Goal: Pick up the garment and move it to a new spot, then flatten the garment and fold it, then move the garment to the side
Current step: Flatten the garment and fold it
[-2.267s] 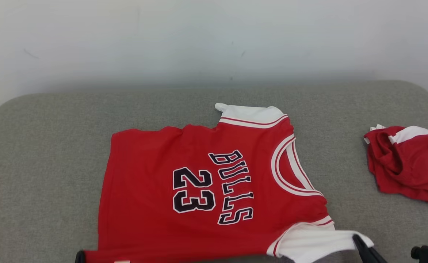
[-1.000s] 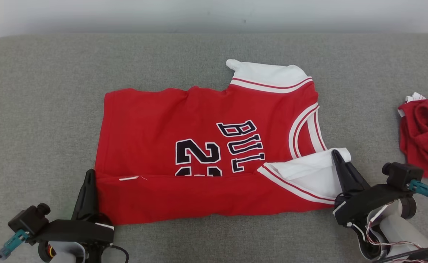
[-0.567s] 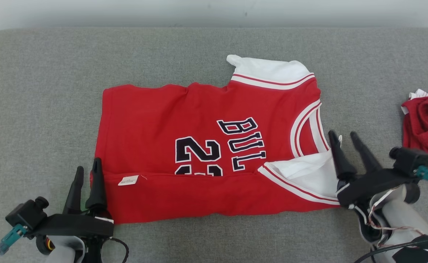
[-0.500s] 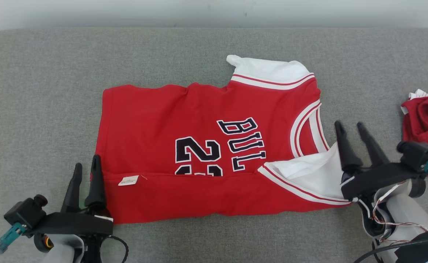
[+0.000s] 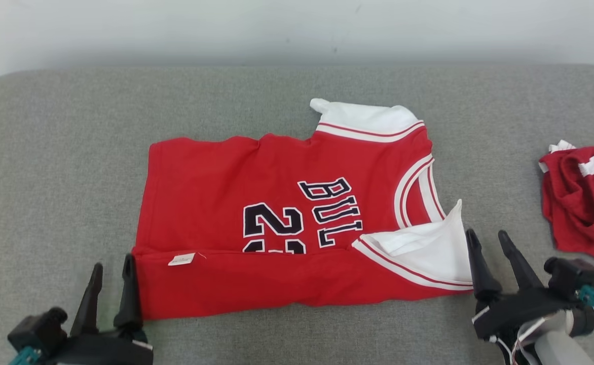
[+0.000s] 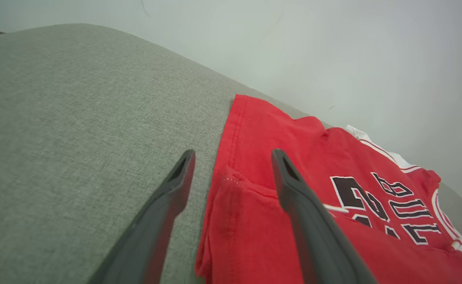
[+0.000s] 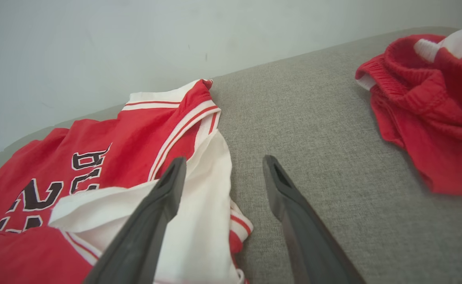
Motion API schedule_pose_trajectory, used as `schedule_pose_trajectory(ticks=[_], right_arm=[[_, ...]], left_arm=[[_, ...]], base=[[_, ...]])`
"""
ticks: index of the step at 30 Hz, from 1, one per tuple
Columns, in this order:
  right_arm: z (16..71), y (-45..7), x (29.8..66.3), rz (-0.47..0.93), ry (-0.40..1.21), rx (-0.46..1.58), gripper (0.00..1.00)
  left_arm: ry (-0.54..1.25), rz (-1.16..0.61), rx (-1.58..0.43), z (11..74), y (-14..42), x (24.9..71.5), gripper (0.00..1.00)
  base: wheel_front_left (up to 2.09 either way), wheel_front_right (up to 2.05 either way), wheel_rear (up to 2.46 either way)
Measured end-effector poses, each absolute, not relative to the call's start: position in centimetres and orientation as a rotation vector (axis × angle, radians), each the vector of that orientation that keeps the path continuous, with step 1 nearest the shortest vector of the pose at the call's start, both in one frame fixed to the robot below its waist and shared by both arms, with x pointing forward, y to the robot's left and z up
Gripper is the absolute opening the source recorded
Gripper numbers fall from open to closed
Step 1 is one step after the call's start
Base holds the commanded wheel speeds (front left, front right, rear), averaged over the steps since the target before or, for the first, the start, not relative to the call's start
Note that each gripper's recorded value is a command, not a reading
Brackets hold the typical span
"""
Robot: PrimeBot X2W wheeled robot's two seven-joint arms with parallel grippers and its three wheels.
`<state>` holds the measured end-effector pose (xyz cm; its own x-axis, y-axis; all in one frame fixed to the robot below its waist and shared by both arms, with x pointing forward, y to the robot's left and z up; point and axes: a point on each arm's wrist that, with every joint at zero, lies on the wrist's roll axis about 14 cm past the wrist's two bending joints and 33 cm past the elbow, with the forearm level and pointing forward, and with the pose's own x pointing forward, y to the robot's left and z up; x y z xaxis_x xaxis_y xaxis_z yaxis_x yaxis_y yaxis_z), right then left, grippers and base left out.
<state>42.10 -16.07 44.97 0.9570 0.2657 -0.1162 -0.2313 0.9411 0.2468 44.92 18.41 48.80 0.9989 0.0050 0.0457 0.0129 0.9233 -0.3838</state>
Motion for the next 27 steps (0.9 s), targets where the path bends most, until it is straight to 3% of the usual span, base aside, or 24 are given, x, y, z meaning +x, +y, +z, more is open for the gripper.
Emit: schedule_pose_trajectory(ticks=[10,23,25,26,27], right_arm=[[45.3,-14.2,39.6,0.341,0.127,0.077,1.0],[43.3,-9.3,39.6,0.507,0.184,0.011,0.98],[43.2,-9.1,39.7,0.508,0.189,0.016,0.82],[43.0,-9.2,39.7,0.506,0.195,0.018,0.65],[43.0,-9.2,39.8,0.502,0.199,0.024,0.4]], left_arm=[[-0.055,0.025,-0.324,49.0,19.6,42.6,1.0],[-0.045,0.084,-0.372,48.4,21.4,41.0,1.0],[-0.047,0.095,-0.379,48.4,21.7,40.8,1.0],[-0.048,0.098,-0.381,48.4,21.8,40.7,1.0],[-0.048,0.1,-0.384,48.4,21.9,40.7,1.0]], base=[[0.0,0.0,0.0],[0.0,0.0,0.0],[0.0,0.0,0.0],[0.0,0.0,0.0],[0.0,0.0,0.0]])
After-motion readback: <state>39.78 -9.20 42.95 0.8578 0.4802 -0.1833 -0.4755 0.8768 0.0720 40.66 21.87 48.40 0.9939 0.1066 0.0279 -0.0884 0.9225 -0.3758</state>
